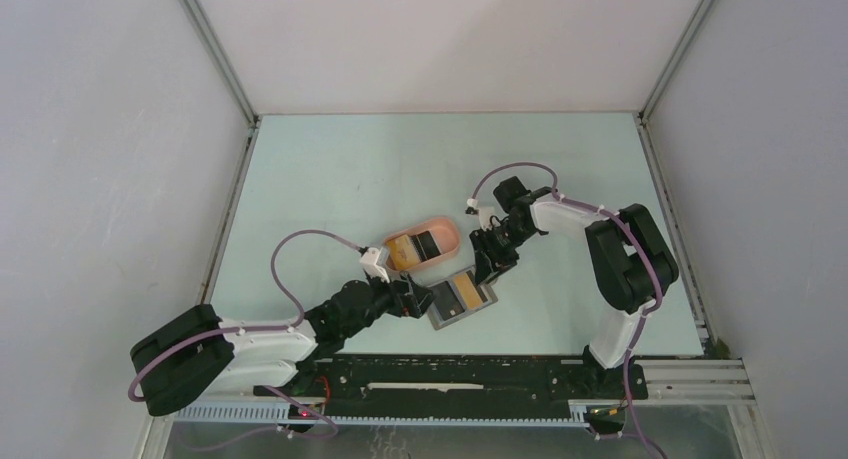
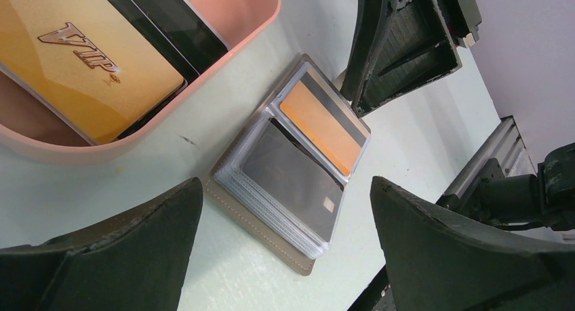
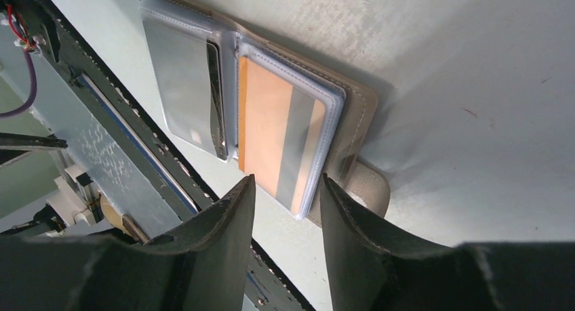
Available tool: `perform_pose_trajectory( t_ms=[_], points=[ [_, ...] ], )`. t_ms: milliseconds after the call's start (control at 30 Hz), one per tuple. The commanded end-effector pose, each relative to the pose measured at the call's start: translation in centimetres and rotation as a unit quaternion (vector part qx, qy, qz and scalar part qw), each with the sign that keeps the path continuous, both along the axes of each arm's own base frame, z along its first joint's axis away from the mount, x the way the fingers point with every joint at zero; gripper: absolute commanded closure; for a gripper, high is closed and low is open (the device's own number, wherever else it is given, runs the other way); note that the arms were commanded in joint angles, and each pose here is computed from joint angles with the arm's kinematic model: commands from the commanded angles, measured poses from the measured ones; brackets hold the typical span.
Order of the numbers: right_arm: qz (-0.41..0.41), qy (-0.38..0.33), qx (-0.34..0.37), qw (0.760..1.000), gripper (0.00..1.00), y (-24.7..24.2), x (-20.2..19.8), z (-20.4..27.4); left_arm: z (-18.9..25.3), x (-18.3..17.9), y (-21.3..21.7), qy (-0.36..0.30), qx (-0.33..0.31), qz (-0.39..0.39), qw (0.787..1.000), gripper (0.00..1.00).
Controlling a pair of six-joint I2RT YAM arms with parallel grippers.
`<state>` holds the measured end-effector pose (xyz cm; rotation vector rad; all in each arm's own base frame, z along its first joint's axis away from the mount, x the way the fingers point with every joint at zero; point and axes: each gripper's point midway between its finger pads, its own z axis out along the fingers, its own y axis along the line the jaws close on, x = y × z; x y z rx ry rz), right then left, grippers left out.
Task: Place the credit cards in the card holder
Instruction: Turn over the card holder at the center of the board.
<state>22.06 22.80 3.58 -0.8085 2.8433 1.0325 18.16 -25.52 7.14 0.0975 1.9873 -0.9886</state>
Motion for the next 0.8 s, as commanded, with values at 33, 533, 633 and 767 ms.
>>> perform_pose_trajectory(
  t_ms=[33, 533, 633, 767],
  points=[
    [0.002, 0.007, 0.021, 1.0, 0.52, 0.94, -0.03, 0.57, 2.74, 0.65, -1.4, -0.02, -0.036, -0.004, 0.999, 0.02],
    [-0.001, 0.015, 0.005, 1.0, 0.51, 0.62, -0.03, -0.22, 2.59, 0.61, -1.45, -0.018, -0.035, -0.005, 0.999, 0.02],
    [0.002, 0.019, 0.012, 1.0, 0.53, 0.82, -0.2, -0.03, 2.63, 0.64, -1.47, -0.018, -0.035, -0.005, 0.999, 0.02],
    [0.008, 0.019, 0.024, 0.999, 0.56, 1.1, -0.41, 0.51, 2.66, 0.65, -1.53, -0.018, -0.035, -0.006, 0.999, 0.02]
  ],
)
